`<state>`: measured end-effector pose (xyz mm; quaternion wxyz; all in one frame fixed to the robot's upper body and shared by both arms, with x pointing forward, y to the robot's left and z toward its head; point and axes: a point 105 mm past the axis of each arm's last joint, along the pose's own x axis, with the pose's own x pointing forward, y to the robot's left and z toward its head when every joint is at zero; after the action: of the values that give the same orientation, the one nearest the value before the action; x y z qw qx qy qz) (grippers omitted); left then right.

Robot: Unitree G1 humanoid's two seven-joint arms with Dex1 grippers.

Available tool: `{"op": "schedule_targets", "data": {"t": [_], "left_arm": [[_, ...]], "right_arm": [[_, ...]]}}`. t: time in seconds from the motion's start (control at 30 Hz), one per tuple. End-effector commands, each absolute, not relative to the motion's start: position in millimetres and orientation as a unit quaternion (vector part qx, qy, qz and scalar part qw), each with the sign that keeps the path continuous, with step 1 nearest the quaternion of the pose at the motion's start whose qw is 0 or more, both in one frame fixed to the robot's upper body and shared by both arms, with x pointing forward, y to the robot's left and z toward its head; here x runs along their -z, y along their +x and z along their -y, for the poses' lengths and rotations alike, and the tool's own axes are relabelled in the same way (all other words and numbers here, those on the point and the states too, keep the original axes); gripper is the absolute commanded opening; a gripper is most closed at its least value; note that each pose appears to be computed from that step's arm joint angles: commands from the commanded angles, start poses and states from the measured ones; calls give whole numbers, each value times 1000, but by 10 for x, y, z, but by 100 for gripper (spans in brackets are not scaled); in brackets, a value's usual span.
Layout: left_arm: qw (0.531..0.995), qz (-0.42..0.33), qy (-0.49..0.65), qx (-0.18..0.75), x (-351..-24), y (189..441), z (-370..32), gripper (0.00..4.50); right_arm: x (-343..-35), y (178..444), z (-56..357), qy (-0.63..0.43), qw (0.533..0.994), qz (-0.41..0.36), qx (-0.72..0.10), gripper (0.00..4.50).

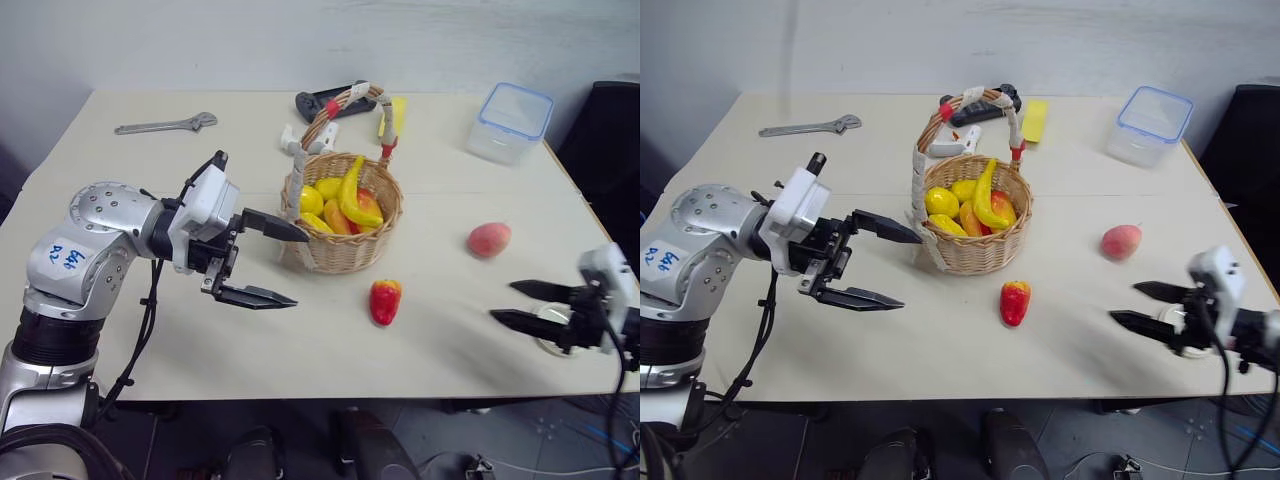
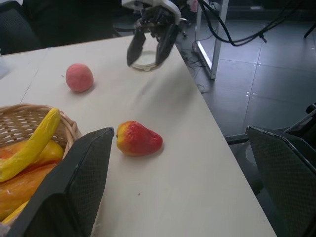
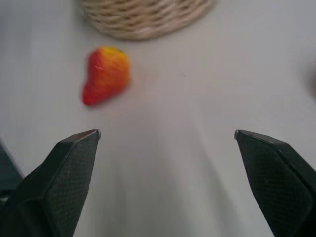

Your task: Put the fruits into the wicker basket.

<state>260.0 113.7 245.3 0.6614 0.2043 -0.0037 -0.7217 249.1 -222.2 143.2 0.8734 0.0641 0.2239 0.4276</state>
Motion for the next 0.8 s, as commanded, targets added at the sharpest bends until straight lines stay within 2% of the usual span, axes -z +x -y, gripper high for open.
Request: {"op": "schedule_targets", "data": {"t": [0.03, 0.23, 0.4, 0.57, 0.7, 0.8], "left_arm": [[660, 17, 225, 717, -2511, 2554, -1145, 450], [663, 12, 236, 711, -2492, 2546, -1173, 450], [668, 14, 240, 705, -2516, 2548, -1195, 450], [670, 14, 242, 702, -2542, 2537, -1216, 450], [673, 16, 242, 699, -2555, 2558, -1225, 450], [672, 19, 242, 699, -2561, 2574, -1208, 450]], "right_arm": [[-1412, 2540, 1857, 87, 853, -240, -456, 449], [-1357, 2895, 1391, 155, 835, -247, -466, 449], [-1288, 3013, 1233, 171, 832, -256, -461, 449], [-1250, 3010, 1221, 160, 834, -258, -461, 449], [-1088, 2938, 1221, 95, 838, -266, -466, 449], [-946, 2892, 1244, 35, 840, -266, -472, 399]]}}
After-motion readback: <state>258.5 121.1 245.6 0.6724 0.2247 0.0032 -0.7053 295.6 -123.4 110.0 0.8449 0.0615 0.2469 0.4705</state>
